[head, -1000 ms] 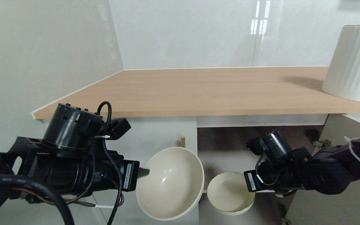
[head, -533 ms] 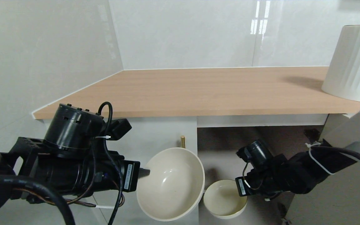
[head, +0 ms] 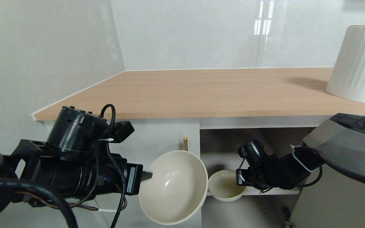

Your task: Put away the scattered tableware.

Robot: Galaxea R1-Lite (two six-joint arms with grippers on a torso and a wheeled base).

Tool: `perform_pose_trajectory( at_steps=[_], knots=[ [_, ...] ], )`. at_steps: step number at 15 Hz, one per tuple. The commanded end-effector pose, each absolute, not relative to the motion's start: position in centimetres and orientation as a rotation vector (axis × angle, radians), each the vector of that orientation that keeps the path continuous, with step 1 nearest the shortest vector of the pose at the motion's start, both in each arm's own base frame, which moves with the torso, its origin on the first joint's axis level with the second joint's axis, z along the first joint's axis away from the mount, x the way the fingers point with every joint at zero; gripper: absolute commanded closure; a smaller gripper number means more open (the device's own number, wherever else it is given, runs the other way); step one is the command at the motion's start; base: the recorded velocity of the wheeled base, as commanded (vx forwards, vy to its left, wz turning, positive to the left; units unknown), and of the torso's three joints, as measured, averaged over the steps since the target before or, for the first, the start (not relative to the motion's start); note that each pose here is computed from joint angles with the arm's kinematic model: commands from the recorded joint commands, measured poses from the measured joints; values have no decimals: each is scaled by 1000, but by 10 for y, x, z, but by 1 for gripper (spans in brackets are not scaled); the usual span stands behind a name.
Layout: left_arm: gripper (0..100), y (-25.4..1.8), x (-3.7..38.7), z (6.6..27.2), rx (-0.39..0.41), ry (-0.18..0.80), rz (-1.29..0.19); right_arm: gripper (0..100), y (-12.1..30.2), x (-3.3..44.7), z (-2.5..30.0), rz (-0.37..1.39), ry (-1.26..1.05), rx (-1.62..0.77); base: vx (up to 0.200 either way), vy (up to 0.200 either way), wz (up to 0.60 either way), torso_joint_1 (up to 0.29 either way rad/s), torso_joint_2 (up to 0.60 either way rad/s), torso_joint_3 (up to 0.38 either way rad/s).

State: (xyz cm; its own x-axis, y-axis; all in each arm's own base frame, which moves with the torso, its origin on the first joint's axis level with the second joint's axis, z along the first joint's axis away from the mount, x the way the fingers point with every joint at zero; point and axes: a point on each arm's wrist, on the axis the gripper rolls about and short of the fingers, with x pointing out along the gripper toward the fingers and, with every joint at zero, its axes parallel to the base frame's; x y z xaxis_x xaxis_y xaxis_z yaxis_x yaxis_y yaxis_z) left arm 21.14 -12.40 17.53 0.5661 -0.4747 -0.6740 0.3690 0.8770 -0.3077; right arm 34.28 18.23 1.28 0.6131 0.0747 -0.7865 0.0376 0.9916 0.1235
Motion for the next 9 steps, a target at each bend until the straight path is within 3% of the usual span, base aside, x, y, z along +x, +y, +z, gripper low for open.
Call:
perform_pose_trajectory(
  at_steps=[1,9],
  knots=[
    [100,-124,212,175,-135,834,-494,100,178,358,-1,-38,907,140,0,0,0,0,0,0],
    [100,-126,210,175,-130,833,-497,100,160,384,-24,-250,838,90,0,0,0,0,0,0]
  ],
)
